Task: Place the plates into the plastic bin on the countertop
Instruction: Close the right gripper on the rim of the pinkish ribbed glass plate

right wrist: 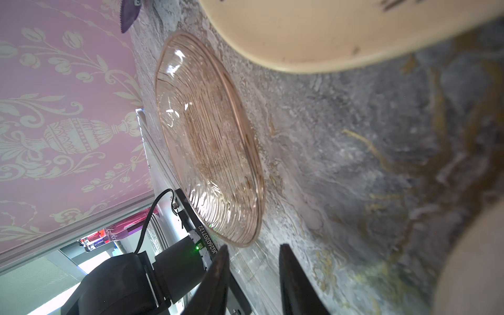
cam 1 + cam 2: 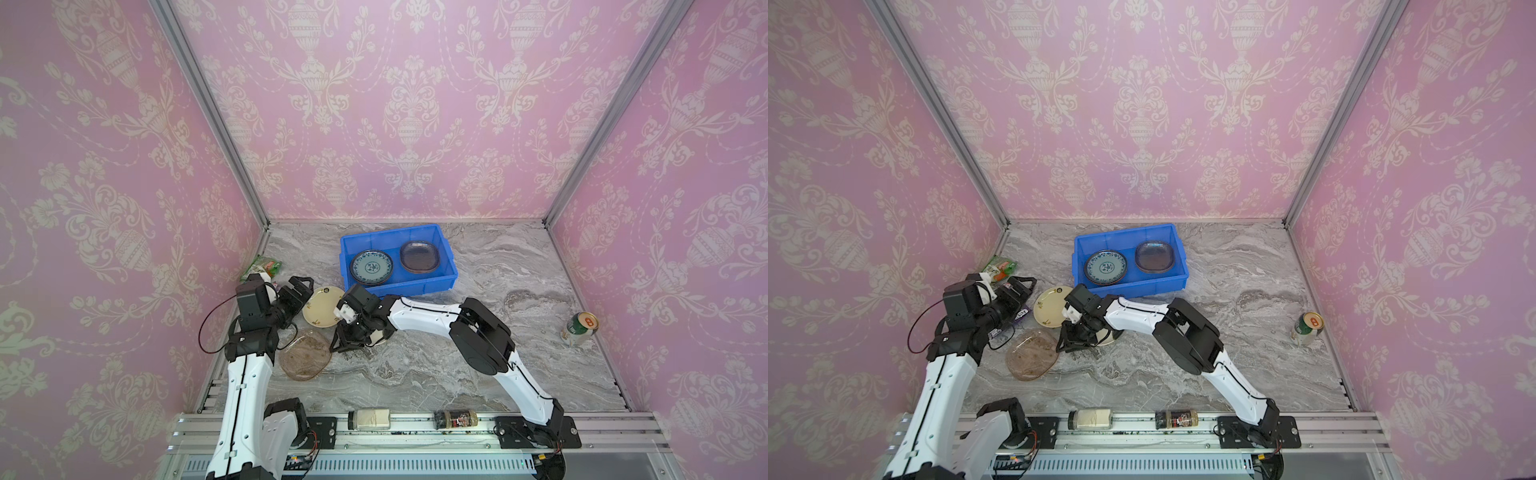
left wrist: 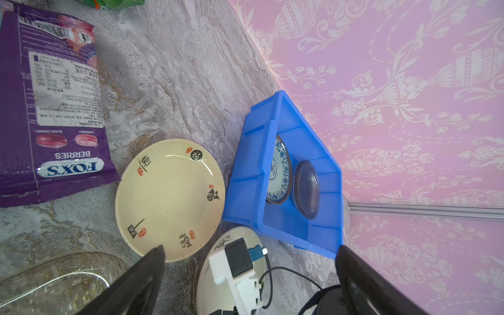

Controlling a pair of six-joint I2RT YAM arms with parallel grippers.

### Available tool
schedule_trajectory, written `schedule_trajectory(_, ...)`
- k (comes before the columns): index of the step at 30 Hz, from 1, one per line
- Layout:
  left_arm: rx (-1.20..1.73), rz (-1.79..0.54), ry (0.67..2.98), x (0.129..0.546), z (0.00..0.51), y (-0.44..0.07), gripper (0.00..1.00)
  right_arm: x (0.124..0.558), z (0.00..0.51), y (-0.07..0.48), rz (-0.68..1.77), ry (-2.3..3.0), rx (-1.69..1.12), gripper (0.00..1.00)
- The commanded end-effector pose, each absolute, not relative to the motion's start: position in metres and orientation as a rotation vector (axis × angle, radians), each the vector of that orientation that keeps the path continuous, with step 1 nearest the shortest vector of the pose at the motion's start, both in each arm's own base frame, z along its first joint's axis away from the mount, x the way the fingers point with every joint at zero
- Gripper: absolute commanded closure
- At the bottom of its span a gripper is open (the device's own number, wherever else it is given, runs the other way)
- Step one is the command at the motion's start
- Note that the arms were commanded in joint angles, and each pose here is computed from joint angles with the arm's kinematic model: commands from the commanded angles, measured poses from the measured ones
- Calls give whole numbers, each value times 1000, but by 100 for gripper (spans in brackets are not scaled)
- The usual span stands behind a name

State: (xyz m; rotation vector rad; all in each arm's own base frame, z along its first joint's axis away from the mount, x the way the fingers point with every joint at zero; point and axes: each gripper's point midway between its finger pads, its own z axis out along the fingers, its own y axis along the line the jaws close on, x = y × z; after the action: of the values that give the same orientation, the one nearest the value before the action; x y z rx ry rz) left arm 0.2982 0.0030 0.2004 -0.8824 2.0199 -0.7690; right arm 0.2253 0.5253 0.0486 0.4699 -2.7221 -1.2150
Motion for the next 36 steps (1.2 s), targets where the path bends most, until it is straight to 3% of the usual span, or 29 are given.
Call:
schedule_trajectory(1, -883, -796, 2015, 299, 196, 2, 1, 224, 44, 527, -1178, -2722, 509, 68)
schedule_trajectory(25, -870, -774, 2024, 295, 189, 4, 1, 233, 21, 541, -1131, -2723, 479, 79)
schedule_trajectory(36, -846, -780, 2021, 296, 191, 3, 1, 236, 29, 544, -1161, -2737, 499, 100)
